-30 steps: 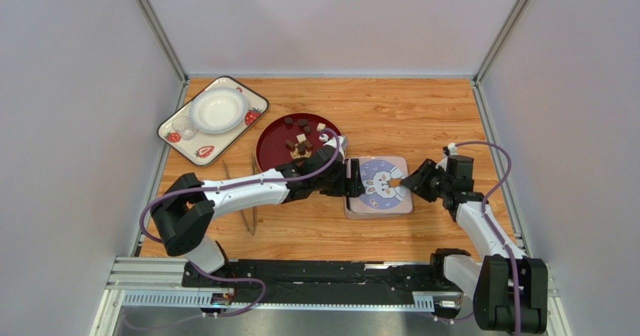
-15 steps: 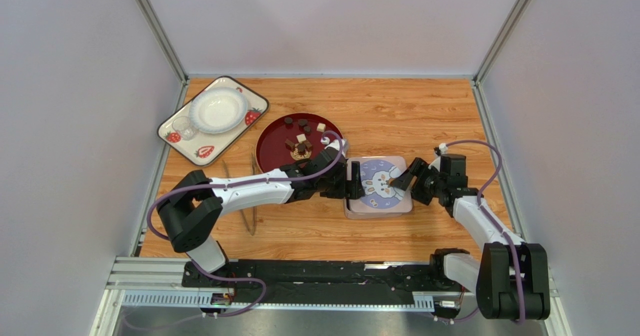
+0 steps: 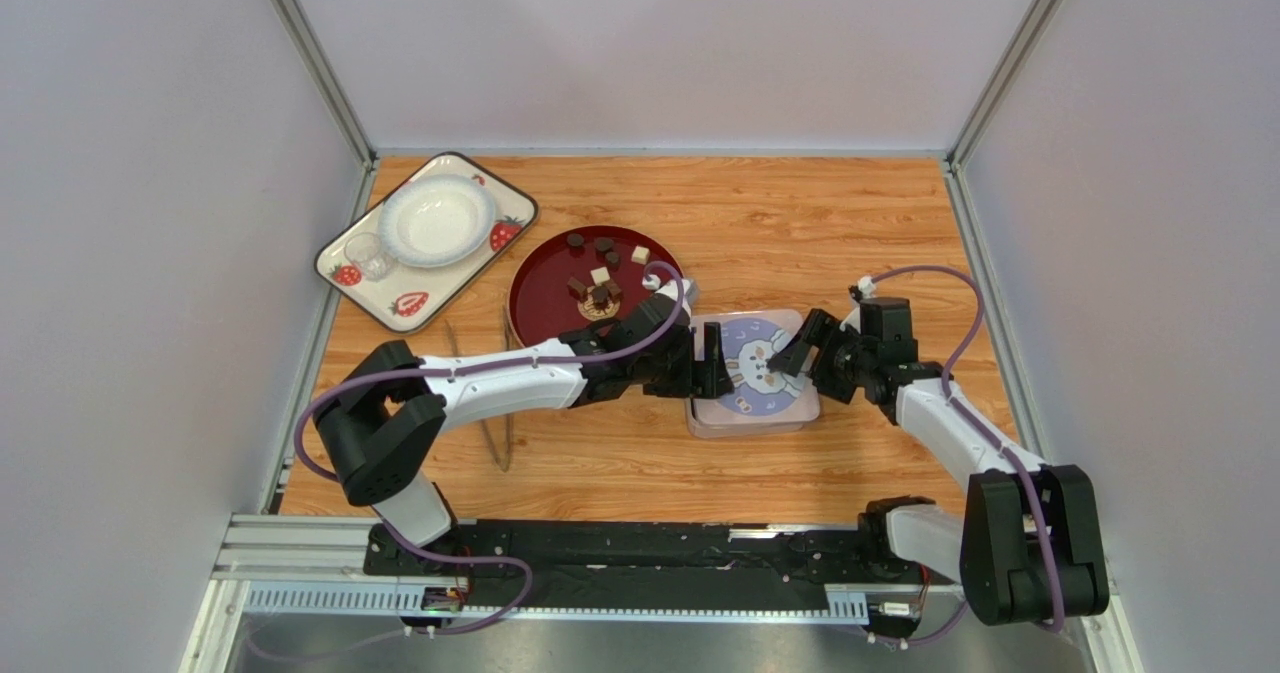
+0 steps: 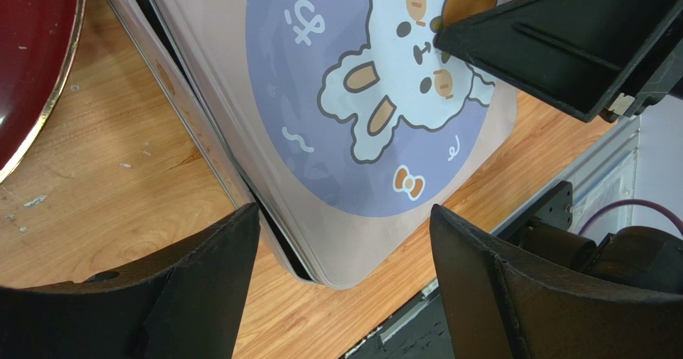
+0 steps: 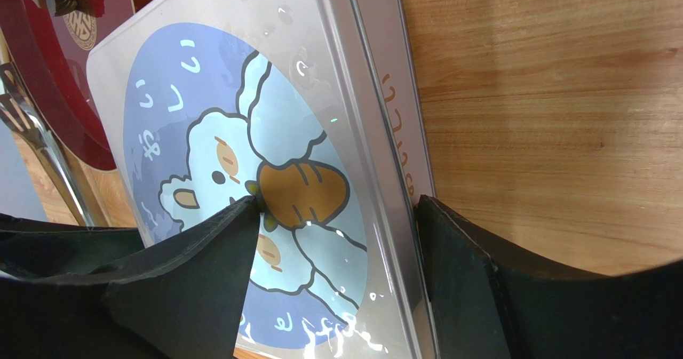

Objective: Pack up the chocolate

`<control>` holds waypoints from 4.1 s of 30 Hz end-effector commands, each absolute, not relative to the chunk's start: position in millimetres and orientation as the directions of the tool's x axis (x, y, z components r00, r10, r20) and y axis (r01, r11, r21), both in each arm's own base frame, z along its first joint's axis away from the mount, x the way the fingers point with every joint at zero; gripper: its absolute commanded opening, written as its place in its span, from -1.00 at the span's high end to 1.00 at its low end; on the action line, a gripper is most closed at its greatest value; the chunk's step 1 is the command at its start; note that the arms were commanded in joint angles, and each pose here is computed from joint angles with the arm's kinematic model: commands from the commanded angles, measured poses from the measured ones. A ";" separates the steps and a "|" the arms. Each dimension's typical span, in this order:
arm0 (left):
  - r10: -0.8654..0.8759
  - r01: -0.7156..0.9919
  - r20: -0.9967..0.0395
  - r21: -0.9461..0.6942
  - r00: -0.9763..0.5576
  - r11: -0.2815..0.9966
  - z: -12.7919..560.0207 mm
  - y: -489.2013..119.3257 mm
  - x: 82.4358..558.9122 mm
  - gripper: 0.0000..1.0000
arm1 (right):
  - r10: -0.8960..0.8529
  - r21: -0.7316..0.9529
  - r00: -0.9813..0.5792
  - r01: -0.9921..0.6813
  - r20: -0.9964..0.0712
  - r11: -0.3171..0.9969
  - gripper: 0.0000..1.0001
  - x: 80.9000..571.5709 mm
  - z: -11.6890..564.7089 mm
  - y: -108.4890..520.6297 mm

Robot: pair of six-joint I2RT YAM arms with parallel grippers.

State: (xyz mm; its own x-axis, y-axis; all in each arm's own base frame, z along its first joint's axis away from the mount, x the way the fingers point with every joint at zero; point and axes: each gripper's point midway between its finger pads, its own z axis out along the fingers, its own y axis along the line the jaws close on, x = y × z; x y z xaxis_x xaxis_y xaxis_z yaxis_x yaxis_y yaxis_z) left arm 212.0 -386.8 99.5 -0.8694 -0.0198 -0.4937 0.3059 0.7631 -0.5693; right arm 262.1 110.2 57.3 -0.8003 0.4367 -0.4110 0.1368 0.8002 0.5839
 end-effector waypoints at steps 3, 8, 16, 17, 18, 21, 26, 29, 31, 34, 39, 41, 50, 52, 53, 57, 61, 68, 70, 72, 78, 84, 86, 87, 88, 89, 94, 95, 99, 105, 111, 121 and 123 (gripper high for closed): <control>-0.123 0.279 -0.510 -0.639 -0.851 0.717 125.5 -386.5 212.3 -0.71 | 0.422 0.548 -0.807 0.149 -0.414 0.823 -0.51 264.6 57.8 109.9; -0.187 0.236 -0.542 -0.616 -0.819 0.752 124.3 -368.5 220.1 -0.71 | 0.429 0.570 -0.806 0.142 -0.407 0.809 -0.53 265.8 64.5 114.5; -0.231 0.214 -0.540 -0.637 -0.810 0.741 125.8 -371.4 230.5 -0.72 | 0.410 0.523 -0.804 0.147 -0.431 0.839 -0.61 266.5 71.5 105.5; -0.233 0.214 -0.541 -0.638 -0.808 0.739 126.8 -371.0 231.6 -0.72 | 0.405 0.519 -0.803 0.143 -0.437 0.843 -0.62 267.0 74.2 104.8; -0.235 0.214 -0.541 -0.639 -0.807 0.739 127.4 -371.0 232.3 -0.72 | 0.402 0.516 -0.799 0.136 -0.448 0.846 -0.63 268.1 77.5 104.5; -0.234 0.213 -0.539 -0.640 -0.809 0.738 126.8 -370.2 233.5 -0.72 | 0.398 0.504 -0.794 0.136 -0.460 0.853 -0.66 270.9 82.3 102.1; -0.235 0.205 -0.532 -0.641 -0.814 0.740 122.7 -369.4 235.7 -0.72 | 0.394 0.514 -0.797 0.125 -0.457 0.849 -0.67 274.3 87.8 105.0; -0.235 0.205 -0.528 -0.645 -0.816 0.736 121.0 -370.7 238.2 -0.72 | 0.399 0.535 -0.794 0.111 -0.459 0.837 -0.67 276.3 94.5 109.1; -0.230 0.209 -0.526 -0.646 -0.819 0.734 120.7 -373.1 239.2 -0.72 | 0.401 0.547 -0.793 0.103 -0.458 0.830 -0.67 276.7 97.8 112.7; -0.216 0.213 -0.516 -0.648 -0.829 0.731 117.4 -378.0 239.2 -0.72 | 0.393 0.556 -0.799 0.090 -0.455 0.826 -0.66 278.4 99.8 117.3; -0.197 0.211 -0.496 -0.650 -0.845 0.730 108.8 -384.1 237.9 -0.72 | 0.374 0.560 -0.814 0.073 -0.445 0.825 -0.66 278.4 100.1 126.2; -0.194 0.204 -0.484 -0.652 -0.853 0.730 104.5 -385.2 236.4 -0.72 | 0.373 0.553 -0.813 0.078 -0.446 0.830 -0.66 279.3 98.9 126.5; -0.218 0.190 -0.496 -0.646 -0.840 0.740 105.7 -376.8 238.5 -0.57 | 0.371 0.484 -0.815 0.129 -0.445 0.865 -0.64 279.1 82.0 113.4; -0.233 0.187 -0.509 -0.644 -0.828 0.742 110.9 -371.4 242.8 -0.57 | 0.365 0.480 -0.819 0.127 -0.443 0.868 -0.64 279.3 81.6 113.3; -0.239 0.182 -0.514 -0.639 -0.824 0.748 110.9 -367.4 245.0 -0.57 | 0.365 0.481 -0.817 0.125 -0.446 0.868 -0.64 280.4 83.9 113.5; -0.258 0.179 -0.534 -0.634 -0.805 0.753 117.7 -356.8 260.0 -0.56 | 0.362 0.482 -0.793 0.100 -0.490 0.871 -0.64 293.2 101.0 112.9; -0.236 0.197 -0.545 -0.620 -0.804 0.759 117.7 -357.0 270.6 -0.56 | 0.365 0.478 -0.780 0.097 -0.509 0.873 -0.58 306.9 109.0 109.0; -0.249 0.185 -0.563 -0.603 -0.788 0.776 117.0 -350.3 302.5 -0.51 | 0.397 0.506 -0.763 0.107 -0.511 0.856 -0.34 333.0 114.7 103.1; -0.242 0.190 -0.566 -0.597 -0.788 0.779 116.8 -352.1 309.0 -0.49 | 0.401 0.510 -0.763 0.109 -0.508 0.853 -0.29 338.7 115.3 103.2; -0.231 0.188 -0.567 -0.584 -0.791 0.790 113.2 -351.7 313.1 -0.47 | 0.402 0.513 -0.772 0.116 -0.491 0.850 -0.22 342.7 107.8 104.1; -0.206 0.190 -0.551 -0.575 -0.808 0.796 98.9 -356.6 319.0 -0.31 | 0.406 0.523 -0.788 0.128 -0.463 0.843 0.06 351.5 91.0 104.6; -0.181 0.168 -0.522 -0.551 -0.834 0.818 79.7 -352.6 324.2 -0.09 | 0.401 0.529 -0.806 0.131 -0.436 0.838 0.11 356.9 80.7 106.9; -0.174 0.169 -0.517 -0.548 -0.838 0.819 76.2 -353.3 325.4 0.00 | 0.402 0.527 -0.816 0.145 -0.415 0.838 0.12 356.4 72.8 107.3; -0.167 0.167 -0.508 -0.547 -0.845 0.821 71.8 -354.1 324.3 0.11 | 0.406 0.527 -0.820 0.154 -0.404 0.836 0.13 355.9 69.8 108.0; -0.165 0.166 -0.505 -0.546 -0.847 0.821 71.0 -354.7 324.5 0.13 | 0.407 0.522 -0.829 0.170 -0.382 0.836 0.15 353.6 62.0 107.9; -0.162 0.163 -0.500 -0.544 -0.851 0.823 68.7 -354.4 324.5 0.14 | 0.409 0.520 -0.834 0.180 -0.370 0.835 0.16 352.4 58.1 107.9; -0.144 0.149 -0.461 -0.542 -0.876 0.827 55.7 -354.1 318.7 0.46 | 0.423 0.485 -0.853 0.242 -0.306 0.840 0.20 342.7 36.4 103.2; -0.139 0.150 -0.456 -0.542 -0.879 0.827 53.9 -354.2 317.3 0.46 | 0.430 0.464 -0.852 0.265 -0.298 0.846 0.23 340.6 30.1 99.5; -0.110 0.167 -0.435 -0.549 -0.894 0.819 51.1 -356.7 310.2 0.45 | 0.479 0.420 -0.847 0.358 -0.231 0.834 0.31 328.8 8.1 85.6; -0.090 0.193 -0.436 -0.563 -0.895 0.804 60.3 -358.6 304.8 0.39 | 0.503 0.355 -0.847 0.423 -0.172 0.834 0.38 316.8 -9.4 72.7; -0.066 0.214 -0.445 -0.550 -0.893 0.807 65.3 -358.8 301.5 0.34 | 0.510 0.326 -0.846 0.444 -0.155 0.835 0.34 310.4 -8.7 69.8; -0.139 0.234 -0.602 -0.499 -0.786 0.835 130.0 -334.4 320.5 -0.03 | 0.506 0.432 -0.794 0.347 -0.336 0.832 0.24 342.1 59.4 72.8; -0.162 0.222 -0.649 -0.469 -0.744 0.855 144.5 -322.4 331.7 -0.14 | 0.502 0.429 -0.778 0.334 -0.377 0.839 0.17 346.1 77.9 68.7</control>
State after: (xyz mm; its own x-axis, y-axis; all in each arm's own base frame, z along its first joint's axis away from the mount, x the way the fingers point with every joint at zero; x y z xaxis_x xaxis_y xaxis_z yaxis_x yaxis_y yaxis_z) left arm 313.8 -340.1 88.9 -0.8419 -0.1247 -0.5250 0.1913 0.8407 -0.5065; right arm 361.1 88.6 70.0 -0.7788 0.5267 -0.3408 0.2975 0.7883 0.5386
